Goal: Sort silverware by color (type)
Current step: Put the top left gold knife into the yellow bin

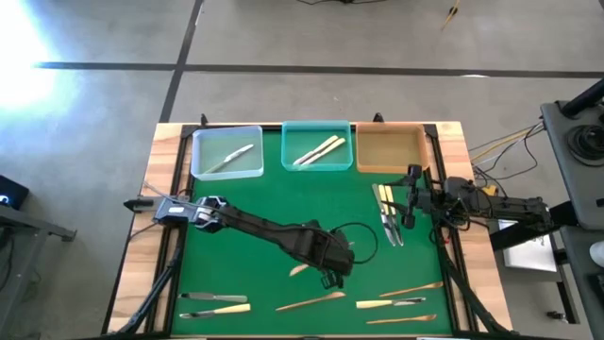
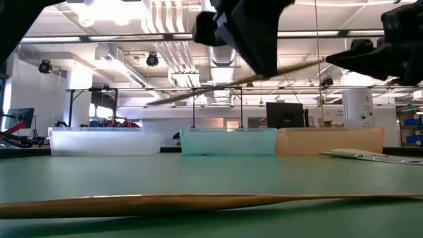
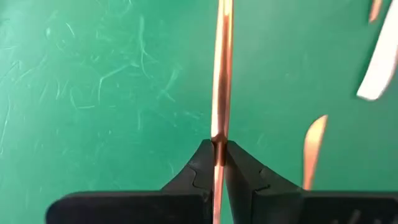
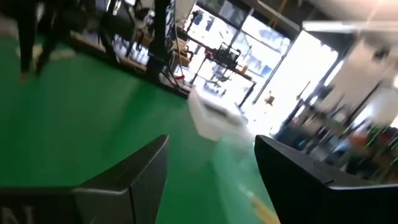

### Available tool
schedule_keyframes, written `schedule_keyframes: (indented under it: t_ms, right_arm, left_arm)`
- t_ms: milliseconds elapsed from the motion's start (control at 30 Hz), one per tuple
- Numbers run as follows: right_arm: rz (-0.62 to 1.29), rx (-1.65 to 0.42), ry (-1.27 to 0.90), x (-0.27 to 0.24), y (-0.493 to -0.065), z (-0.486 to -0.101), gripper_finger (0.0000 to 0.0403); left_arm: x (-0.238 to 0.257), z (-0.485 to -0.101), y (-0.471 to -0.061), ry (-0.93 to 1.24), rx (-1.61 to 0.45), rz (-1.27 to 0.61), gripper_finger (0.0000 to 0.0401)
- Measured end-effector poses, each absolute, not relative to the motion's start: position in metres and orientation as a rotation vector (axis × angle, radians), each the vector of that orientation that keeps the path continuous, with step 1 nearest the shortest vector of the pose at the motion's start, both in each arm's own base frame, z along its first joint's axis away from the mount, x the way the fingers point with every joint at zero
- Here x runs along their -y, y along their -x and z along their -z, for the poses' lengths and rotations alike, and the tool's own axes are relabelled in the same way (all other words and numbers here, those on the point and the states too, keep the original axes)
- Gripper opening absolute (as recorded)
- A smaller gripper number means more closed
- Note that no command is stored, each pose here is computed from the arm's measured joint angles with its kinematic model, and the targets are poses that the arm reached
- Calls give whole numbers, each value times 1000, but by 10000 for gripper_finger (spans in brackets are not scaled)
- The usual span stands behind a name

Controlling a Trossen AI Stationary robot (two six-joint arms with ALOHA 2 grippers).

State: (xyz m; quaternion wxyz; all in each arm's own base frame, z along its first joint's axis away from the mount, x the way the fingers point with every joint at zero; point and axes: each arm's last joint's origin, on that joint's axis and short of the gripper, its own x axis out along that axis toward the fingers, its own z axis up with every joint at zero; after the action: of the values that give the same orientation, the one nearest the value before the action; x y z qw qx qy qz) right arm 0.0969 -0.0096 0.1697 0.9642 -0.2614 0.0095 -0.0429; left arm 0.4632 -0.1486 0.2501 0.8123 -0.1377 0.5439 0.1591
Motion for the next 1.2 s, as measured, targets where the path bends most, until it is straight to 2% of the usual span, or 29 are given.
schedule_keyframes:
  t_ms: [133, 333, 433, 533, 667, 867, 1067, 1200]
  right_arm:
    - [86, -24, 634, 10, -97, -170, 231]
    - [29, 10, 640, 8, -97, -171, 231]
    - [-50, 62, 467, 5, -97, -174, 231]
    - [1, 127, 285, 6, -96, -181, 231]
    - [70, 233, -66, 9, -94, -191, 231]
    - [59, 380, -528, 11, -91, -202, 231]
    - [4, 455, -819, 12, -89, -207, 231]
    - [-7, 455, -914, 12, -90, -206, 231]
  left_arm:
    - [144, -280, -457, 334, -1039, -380, 2]
    - [135, -328, -443, 365, -817, -478, 2]
    - [131, -356, -434, 384, -670, -511, 2]
    - [129, -378, -427, 370, -543, -542, 2]
    - [128, -393, -423, 323, -443, -577, 2]
    - [121, -395, -424, 259, -437, -609, 2]
    - [98, -396, -432, 182, -443, -634, 2]
    - [69, -400, -444, 116, -420, -625, 2]
